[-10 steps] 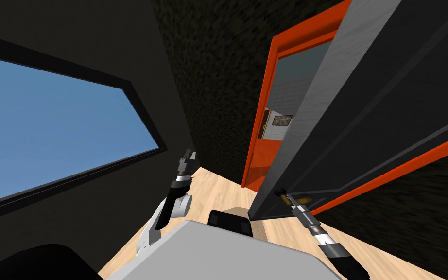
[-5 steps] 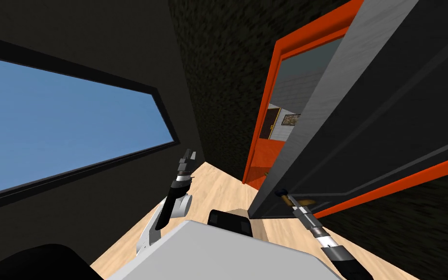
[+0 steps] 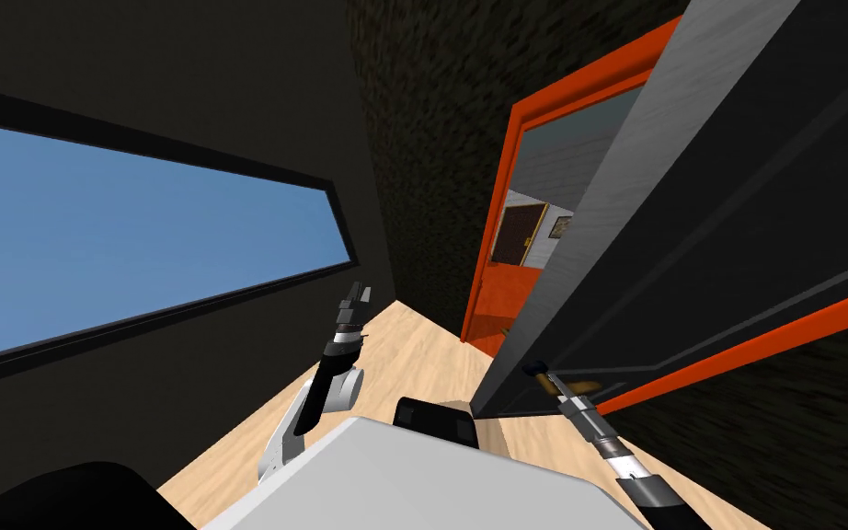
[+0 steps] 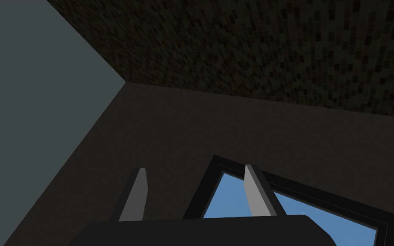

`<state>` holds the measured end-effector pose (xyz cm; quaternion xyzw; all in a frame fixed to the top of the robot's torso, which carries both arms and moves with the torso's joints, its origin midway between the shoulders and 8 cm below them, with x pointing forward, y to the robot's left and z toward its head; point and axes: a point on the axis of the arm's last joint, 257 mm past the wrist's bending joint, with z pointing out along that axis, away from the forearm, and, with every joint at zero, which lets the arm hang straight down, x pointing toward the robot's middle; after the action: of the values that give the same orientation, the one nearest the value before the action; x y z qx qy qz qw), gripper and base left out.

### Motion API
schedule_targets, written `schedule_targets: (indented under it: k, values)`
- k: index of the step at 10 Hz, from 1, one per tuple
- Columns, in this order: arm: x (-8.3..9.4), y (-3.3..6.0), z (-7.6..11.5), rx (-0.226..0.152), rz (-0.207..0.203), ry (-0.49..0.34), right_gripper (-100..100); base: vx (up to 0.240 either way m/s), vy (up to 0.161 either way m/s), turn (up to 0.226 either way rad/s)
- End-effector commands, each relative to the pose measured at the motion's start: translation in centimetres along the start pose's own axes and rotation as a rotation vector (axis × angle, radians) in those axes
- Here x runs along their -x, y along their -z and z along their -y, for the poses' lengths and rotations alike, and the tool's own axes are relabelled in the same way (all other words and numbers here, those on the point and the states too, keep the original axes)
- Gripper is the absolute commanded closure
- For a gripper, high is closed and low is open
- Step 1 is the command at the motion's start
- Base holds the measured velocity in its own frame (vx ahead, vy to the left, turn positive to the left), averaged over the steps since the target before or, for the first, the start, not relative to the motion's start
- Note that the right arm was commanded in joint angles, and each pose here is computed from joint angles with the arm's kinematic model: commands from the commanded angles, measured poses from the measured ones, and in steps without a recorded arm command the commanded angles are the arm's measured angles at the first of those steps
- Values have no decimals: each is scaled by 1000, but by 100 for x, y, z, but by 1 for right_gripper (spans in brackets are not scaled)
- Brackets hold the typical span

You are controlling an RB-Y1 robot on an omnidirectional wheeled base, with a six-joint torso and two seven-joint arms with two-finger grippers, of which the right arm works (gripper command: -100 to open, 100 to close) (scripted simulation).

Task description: Pull the door open

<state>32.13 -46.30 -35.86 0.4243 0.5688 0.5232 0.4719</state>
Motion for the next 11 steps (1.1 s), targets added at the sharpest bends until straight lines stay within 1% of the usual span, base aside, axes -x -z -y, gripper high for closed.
schedule_targets:
  k: [1, 2, 3, 6, 7, 8, 9, 10, 11]
  values:
    - [51, 17, -32, 7, 3, 9, 100, -255, -93, 158]
    - [5, -3, -11, 3, -1, 1, 100, -110, -38, 36]
    - [-14, -113, 6, 5, 9, 2, 100, -135, -70, 121]
    - [-35, -300, 16, 8, 26, 6, 100, -234, -77, 134]
    - [-50, -418, 20, 10, 36, 8, 100, -233, -118, 172]
    - [-63, -502, 22, 11, 42, 9, 100, -248, -121, 171]
    - [-63, -502, 22, 11, 42, 9, 100, -152, -67, 60]
    - [-63, -502, 22, 11, 42, 9, 100, -44, -11, -26]
    - [-86, -637, 23, 12, 53, 10, 100, -102, -53, 115]
